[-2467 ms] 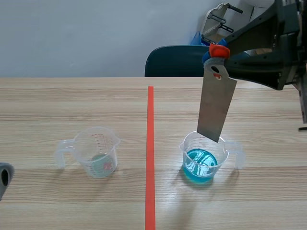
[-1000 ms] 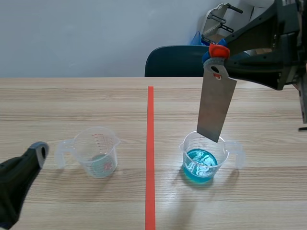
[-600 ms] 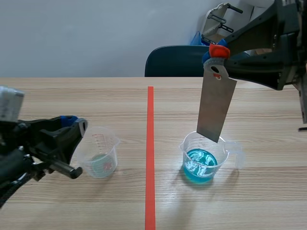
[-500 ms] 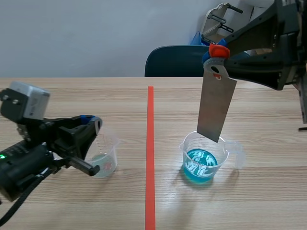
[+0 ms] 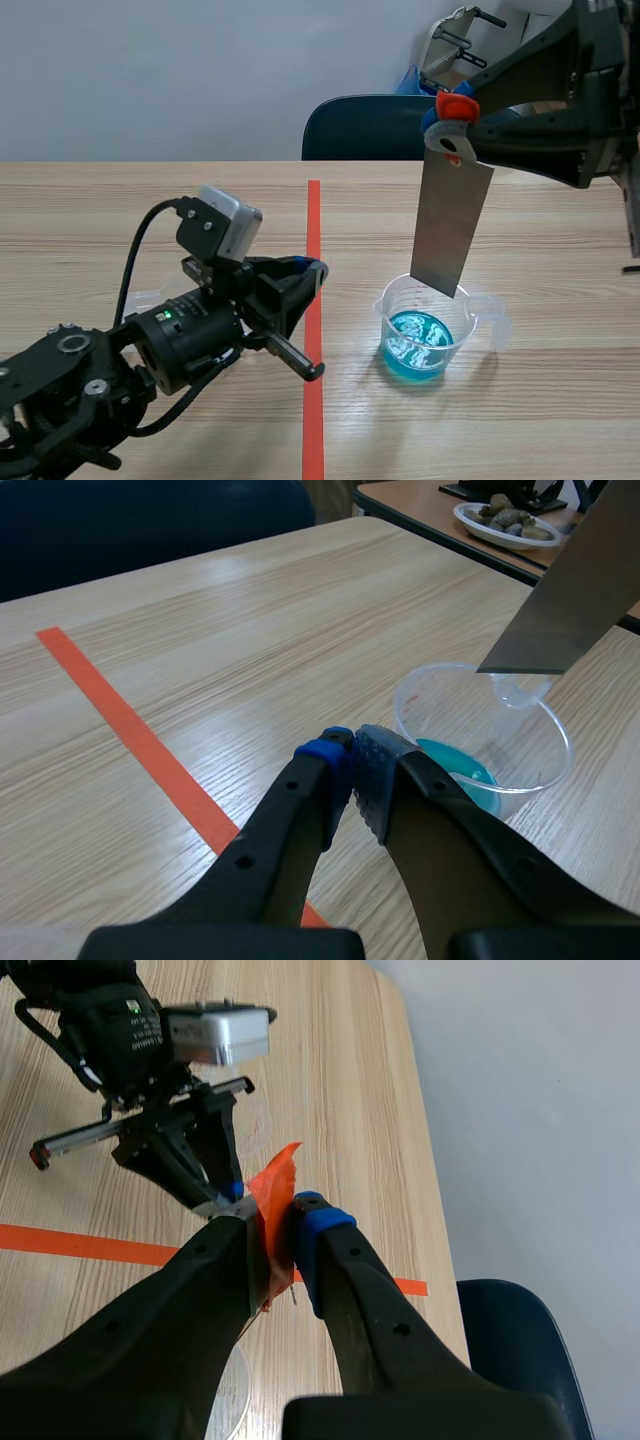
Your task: Do the redox reaction experiment
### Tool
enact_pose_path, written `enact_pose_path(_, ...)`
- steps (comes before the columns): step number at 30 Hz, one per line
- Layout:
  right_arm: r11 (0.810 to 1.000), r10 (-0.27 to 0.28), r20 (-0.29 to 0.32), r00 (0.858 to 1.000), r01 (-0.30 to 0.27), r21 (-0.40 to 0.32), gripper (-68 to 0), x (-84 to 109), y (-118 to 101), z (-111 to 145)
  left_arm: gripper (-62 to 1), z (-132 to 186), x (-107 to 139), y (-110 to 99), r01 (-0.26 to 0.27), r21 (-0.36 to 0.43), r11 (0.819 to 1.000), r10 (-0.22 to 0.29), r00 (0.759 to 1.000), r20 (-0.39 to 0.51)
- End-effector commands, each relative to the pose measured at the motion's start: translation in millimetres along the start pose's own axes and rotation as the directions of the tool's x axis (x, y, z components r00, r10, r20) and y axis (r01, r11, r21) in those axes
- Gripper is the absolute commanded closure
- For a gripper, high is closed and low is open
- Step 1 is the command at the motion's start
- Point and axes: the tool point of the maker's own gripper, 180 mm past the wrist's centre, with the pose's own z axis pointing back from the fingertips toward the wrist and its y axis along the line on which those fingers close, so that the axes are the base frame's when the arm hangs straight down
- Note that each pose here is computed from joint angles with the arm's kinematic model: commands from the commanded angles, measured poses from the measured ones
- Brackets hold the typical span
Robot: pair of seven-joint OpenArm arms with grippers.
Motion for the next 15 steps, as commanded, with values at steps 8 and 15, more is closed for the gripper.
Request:
enact_pose_path(8, 1.000, 0.018, 0.029, 0.999, -0.018, -0.013, -0.7, 9.9, -6, 0, -2.3, -23, 4, -23, -0.009, -0.060, 0.998, 0.011, 0.999, 0.042)
enact_pose_path(15, 1.000, 0.018, 0.029, 0.999, -0.018, -0.013, -0.7, 9.9, -6, 0, -2.3, -34, -1, -31, -0.017, -0.066, 0.998, 0.020, 0.999, 0.042)
